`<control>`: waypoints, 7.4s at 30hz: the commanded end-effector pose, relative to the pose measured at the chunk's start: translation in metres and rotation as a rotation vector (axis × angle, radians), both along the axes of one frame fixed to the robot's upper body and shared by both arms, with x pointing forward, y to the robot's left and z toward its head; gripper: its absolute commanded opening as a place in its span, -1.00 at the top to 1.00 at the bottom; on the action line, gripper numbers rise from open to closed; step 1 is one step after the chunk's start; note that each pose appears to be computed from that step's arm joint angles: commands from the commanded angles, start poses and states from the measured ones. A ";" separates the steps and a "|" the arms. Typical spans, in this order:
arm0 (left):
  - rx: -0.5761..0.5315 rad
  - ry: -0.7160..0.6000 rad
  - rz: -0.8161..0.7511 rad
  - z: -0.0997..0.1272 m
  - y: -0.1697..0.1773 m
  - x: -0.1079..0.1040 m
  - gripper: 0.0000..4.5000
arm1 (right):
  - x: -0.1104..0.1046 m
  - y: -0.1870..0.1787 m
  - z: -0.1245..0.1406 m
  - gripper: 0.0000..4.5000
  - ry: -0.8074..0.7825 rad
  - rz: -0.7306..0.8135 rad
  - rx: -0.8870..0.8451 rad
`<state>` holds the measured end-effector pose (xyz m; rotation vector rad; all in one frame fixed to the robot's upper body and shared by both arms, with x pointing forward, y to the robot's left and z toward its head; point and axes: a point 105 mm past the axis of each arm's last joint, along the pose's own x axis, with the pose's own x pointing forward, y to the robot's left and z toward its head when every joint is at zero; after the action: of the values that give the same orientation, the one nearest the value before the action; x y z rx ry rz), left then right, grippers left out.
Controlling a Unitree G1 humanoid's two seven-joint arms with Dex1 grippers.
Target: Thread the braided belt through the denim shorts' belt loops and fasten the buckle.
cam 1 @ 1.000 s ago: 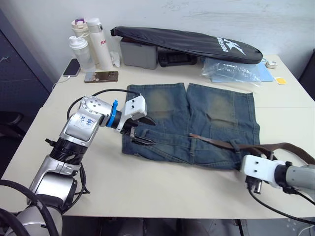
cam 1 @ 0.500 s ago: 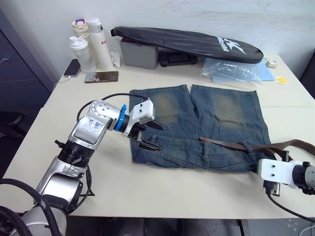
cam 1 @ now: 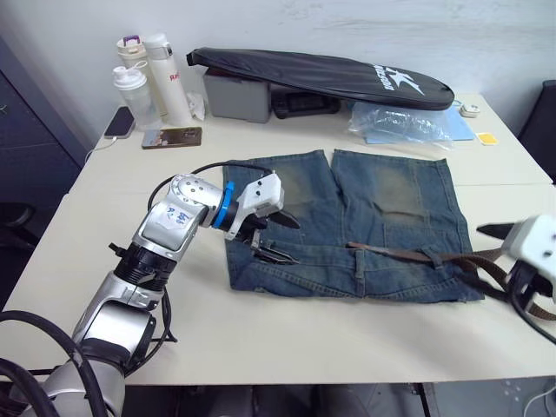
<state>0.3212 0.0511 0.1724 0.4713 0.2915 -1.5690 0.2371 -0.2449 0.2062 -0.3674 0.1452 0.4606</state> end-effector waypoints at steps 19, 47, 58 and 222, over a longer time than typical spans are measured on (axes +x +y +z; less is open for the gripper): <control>-0.001 -0.059 0.058 0.006 0.011 -0.001 -1.00 | 0.033 0.043 -0.057 -0.97 0.265 -0.418 1.279; 0.031 -0.083 0.095 0.005 0.016 0.000 -1.00 | 0.036 0.059 -0.063 -0.97 0.565 -0.366 1.409; 0.040 -0.100 0.108 0.004 0.018 -0.001 -1.00 | 0.057 0.054 -0.086 -0.97 0.559 -0.439 1.494; 0.158 -0.684 -0.300 -0.034 -0.035 0.011 -1.00 | 0.006 0.070 -0.146 0.97 0.592 -0.297 0.372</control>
<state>0.3295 0.0197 0.1335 1.1466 -0.1512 -1.5875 0.2489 -0.1724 0.0787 0.1781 0.5878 0.3100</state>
